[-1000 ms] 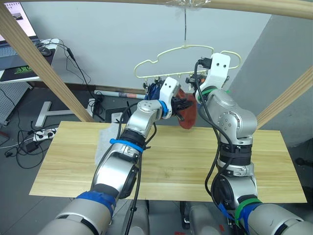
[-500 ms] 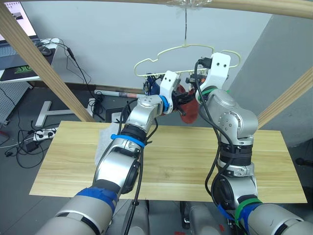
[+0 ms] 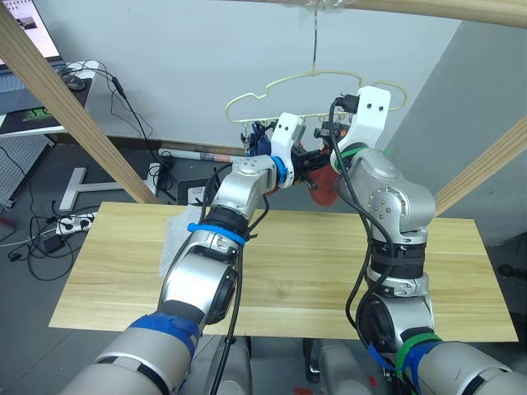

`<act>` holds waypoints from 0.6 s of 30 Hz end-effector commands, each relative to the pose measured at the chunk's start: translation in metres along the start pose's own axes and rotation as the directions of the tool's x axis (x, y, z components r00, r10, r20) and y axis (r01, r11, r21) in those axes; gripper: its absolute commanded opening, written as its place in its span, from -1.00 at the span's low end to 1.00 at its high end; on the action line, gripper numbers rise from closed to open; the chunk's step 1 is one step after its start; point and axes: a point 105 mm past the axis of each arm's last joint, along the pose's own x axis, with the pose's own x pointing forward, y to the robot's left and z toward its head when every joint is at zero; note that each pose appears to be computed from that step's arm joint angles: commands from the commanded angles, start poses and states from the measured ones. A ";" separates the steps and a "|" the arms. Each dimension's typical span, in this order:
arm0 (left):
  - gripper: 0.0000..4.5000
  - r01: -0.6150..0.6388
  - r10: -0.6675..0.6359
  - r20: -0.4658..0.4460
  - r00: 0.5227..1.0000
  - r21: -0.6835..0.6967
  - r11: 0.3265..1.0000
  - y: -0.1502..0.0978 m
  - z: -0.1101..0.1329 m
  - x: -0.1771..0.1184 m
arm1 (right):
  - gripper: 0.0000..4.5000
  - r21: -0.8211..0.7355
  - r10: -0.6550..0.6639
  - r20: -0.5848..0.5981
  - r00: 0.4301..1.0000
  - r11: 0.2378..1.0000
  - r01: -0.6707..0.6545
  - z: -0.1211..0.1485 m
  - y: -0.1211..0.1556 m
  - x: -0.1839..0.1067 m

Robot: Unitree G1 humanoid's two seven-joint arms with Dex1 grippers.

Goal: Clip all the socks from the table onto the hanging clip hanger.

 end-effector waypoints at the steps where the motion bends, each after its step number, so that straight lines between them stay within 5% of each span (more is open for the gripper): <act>1: -0.80 0.045 -0.052 0.105 0.993 0.066 0.997 -0.011 0.040 0.004 | -0.15 -0.010 0.010 0.053 0.999 1.000 -0.009 0.014 0.005 -0.004; 3: -0.80 0.061 -0.068 0.105 0.992 0.065 0.996 -0.013 0.039 0.003 | 0.15 -0.012 0.007 0.051 0.999 1.000 -0.006 0.014 0.005 -0.004; 7: -0.55 0.085 -0.089 0.086 0.992 0.048 0.995 -0.015 0.034 0.002 | 0.17 -0.015 0.013 0.048 0.999 1.000 -0.013 0.013 0.005 -0.006; 16: 0.72 0.092 -0.092 0.013 0.996 0.022 0.996 -0.016 0.007 -0.024 | 0.17 0.002 0.106 -0.050 0.993 0.994 -0.106 0.000 -0.003 -0.038; 18: 0.84 0.109 -0.109 0.001 0.994 0.004 0.994 -0.022 -0.001 -0.037 | 0.17 -0.016 0.135 -0.076 0.988 0.990 -0.137 -0.004 -0.007 -0.053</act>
